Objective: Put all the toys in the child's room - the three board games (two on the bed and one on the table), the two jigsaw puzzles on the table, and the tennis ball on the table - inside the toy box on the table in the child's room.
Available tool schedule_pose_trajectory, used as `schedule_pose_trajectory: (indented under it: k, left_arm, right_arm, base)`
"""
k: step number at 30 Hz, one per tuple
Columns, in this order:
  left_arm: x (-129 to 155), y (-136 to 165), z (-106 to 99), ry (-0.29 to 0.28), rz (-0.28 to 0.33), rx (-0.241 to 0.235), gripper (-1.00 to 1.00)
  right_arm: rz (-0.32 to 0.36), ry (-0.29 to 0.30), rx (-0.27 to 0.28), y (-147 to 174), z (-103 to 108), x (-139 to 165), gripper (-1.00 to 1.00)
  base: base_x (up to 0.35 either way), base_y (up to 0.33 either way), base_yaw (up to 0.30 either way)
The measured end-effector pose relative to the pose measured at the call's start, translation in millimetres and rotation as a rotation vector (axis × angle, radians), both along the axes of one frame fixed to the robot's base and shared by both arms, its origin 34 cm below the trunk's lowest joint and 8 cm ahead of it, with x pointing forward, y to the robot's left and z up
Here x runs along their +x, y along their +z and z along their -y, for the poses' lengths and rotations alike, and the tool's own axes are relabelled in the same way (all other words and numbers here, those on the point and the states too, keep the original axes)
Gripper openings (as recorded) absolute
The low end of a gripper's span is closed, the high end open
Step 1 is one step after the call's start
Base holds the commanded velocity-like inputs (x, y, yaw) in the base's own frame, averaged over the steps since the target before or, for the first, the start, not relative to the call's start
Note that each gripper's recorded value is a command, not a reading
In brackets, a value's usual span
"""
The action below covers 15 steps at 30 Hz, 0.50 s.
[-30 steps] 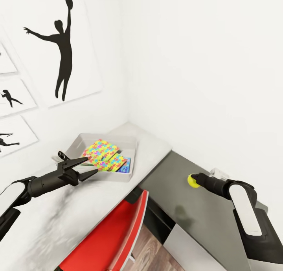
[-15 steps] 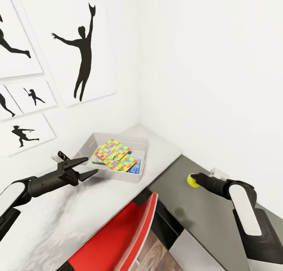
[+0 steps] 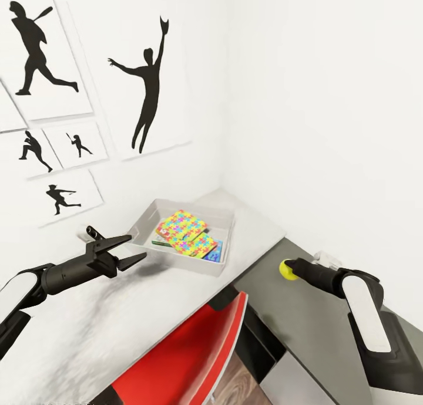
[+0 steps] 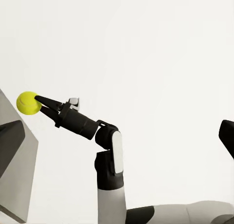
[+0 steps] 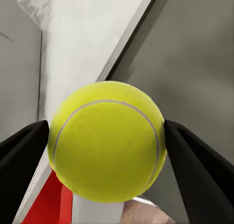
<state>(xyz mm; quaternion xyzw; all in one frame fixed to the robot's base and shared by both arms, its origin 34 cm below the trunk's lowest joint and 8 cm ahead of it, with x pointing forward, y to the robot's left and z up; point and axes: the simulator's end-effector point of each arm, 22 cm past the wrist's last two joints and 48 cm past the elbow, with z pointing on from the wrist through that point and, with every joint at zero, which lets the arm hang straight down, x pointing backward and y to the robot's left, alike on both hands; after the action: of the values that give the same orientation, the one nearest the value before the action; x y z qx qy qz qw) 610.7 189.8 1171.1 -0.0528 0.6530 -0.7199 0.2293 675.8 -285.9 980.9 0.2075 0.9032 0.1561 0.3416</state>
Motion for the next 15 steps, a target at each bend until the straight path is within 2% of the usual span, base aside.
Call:
schedule_pose_trajectory:
  k: [15]
  left_arm:
    - [-4, 11, 0, 0.0, 0.022, 0.0, 1.0]
  right_arm:
    - [0.044, 0.019, 0.026, 17, -6, 3, -1.0]
  base:
    - [0.0, 0.0, 0.153]
